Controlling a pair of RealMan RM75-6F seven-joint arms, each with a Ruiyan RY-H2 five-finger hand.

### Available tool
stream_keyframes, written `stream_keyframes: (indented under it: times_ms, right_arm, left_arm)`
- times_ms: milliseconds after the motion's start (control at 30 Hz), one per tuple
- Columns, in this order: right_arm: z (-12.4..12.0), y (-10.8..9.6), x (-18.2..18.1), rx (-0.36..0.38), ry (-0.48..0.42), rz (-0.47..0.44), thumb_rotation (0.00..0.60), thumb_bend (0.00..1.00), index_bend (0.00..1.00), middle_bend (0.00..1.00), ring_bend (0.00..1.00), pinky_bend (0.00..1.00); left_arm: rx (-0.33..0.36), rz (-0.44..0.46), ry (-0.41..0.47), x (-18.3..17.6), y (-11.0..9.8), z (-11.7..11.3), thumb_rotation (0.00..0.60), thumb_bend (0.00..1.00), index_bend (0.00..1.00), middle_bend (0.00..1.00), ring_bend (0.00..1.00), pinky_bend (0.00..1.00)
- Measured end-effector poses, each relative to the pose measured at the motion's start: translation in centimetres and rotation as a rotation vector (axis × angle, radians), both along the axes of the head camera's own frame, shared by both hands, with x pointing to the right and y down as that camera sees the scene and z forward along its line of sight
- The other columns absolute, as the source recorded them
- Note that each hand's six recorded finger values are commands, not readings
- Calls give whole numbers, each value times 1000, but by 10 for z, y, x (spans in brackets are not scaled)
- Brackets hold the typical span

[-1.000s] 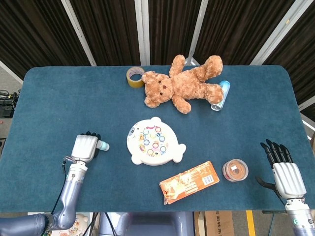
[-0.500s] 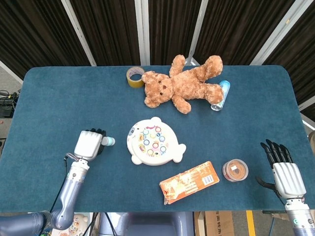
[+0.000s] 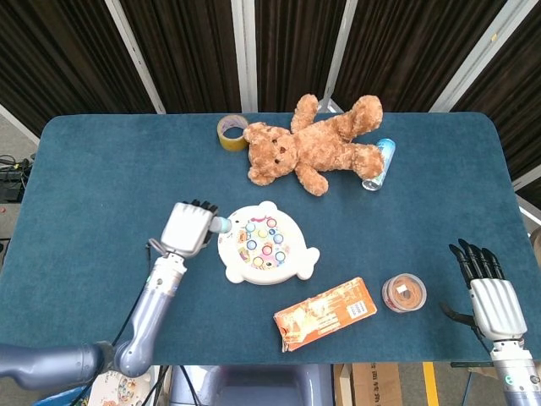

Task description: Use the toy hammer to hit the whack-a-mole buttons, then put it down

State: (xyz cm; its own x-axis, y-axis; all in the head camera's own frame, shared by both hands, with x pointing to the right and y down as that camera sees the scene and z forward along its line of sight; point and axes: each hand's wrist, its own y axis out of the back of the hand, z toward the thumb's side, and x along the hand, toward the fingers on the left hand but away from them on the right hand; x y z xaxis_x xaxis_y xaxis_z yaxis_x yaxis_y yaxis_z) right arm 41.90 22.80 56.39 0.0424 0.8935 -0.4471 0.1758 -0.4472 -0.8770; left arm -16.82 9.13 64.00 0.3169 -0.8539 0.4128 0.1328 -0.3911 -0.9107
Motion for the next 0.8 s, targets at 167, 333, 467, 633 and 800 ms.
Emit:
stream_keyframes:
  times_ms: [167, 333, 467, 633, 800]
  right_arm:
    - [1, 0, -1, -6, -6, 1, 600, 193, 0, 0, 0, 0]
    - [1, -1, -1, -7, -10, 4, 600, 194, 0, 0, 0, 0]
    - [1, -1, 0, -8, -13, 8, 600, 193, 0, 0, 0, 0]
    - [1, -1, 0, -10, -16, 11, 600, 194, 0, 0, 0, 0]
    - [1, -1, 1, -11, -17, 15, 600, 193, 0, 0, 0, 0]
  left_arm:
    - [-18, 25, -24, 30, -6, 0, 600, 547, 683, 542, 474, 632]
    - [-36, 37, -35, 56, -6, 5, 600, 548, 683, 543, 474, 632]
    - [-45, 30, -51, 62, -7, 10, 600, 547, 682, 543, 474, 632]
    - [-50, 26, -63, 64, -8, 14, 600, 548, 683, 544, 474, 632]
    - [-47, 22, -75, 65, -11, 16, 600, 548, 683, 544, 474, 633]
